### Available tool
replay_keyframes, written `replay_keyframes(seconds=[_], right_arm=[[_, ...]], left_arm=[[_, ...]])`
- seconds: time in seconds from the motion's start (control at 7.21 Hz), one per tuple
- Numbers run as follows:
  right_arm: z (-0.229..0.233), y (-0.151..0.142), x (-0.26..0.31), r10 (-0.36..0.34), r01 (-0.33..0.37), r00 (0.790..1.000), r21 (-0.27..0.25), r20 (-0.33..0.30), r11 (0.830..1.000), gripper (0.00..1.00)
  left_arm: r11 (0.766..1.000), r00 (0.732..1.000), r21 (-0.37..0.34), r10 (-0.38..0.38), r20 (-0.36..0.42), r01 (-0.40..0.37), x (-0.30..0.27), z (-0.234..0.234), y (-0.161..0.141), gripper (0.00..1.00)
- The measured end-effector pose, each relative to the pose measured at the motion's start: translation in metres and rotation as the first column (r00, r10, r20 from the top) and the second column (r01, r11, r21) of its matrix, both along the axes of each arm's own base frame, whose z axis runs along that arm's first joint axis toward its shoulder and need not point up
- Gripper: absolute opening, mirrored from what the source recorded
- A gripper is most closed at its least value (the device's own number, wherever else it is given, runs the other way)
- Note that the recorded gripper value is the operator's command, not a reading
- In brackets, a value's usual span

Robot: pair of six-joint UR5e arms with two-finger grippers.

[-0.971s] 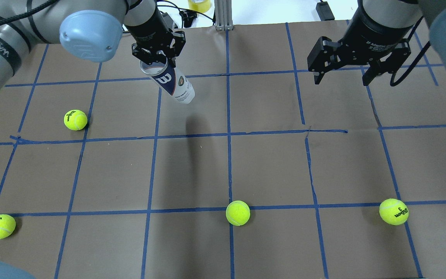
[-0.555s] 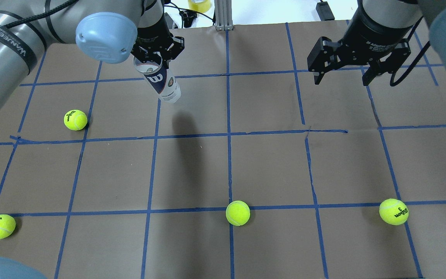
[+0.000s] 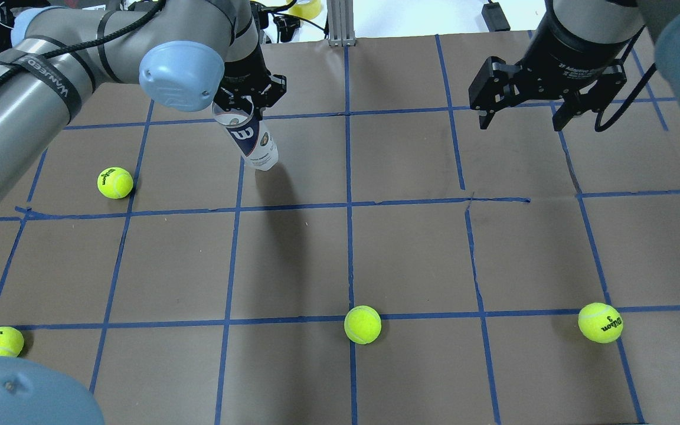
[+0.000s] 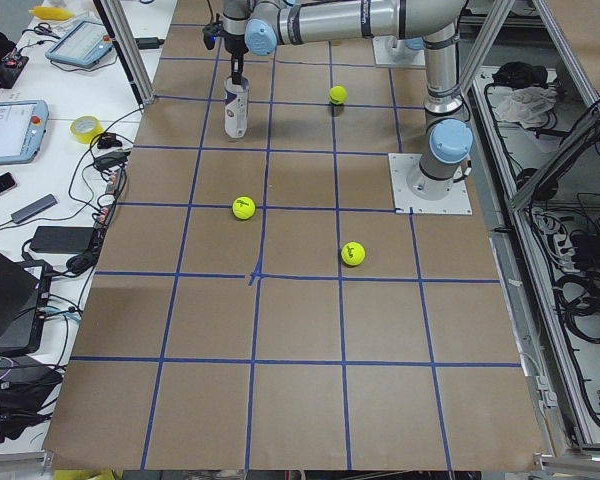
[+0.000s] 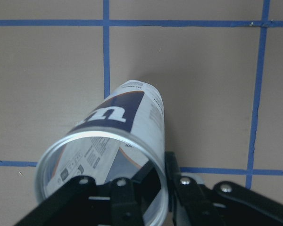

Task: Lift up tennis ball bucket
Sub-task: 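Lower the upright can onto the table with the left gripper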

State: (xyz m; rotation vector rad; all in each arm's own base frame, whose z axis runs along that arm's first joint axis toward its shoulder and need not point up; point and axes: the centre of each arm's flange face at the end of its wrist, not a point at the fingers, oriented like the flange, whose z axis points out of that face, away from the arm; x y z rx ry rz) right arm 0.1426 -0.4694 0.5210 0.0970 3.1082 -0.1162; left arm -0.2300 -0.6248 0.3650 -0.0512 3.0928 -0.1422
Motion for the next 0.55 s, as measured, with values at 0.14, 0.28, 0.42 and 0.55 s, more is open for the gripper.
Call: replay_keyframes(seconds=[0.14,0.28,0.42,0.55], right_arm=[[0.000,0.000,0.000,0.000,0.000,1.000,0.001,0.000,1.000,1.00],[0.000,0.000,0.000,0.000,0.000,1.000,0.001,0.000,1.000,1.00],[0.000,0.000,0.000,0.001,-0.001,1.000,0.001,0.000,1.000,1.00],[0.000,0.000,0.000,0.003,-0.003,1.000,0.000,0.000,1.000,1.00]], left_arm=[[1.000,1.000,0.011,0.005,-0.002,-0.005,-0.001,-0.007,0.000,0.00],[1.000,1.000,0.020,0.014,0.000,-0.014,-0.001,-0.012,0.001,0.69],[0.999,1.000,0.027,0.018,0.002,-0.018,-0.001,-0.016,0.002,0.86],[0.999,1.000,0.031,0.018,0.003,-0.018,-0.001,-0.019,0.002,1.00]])
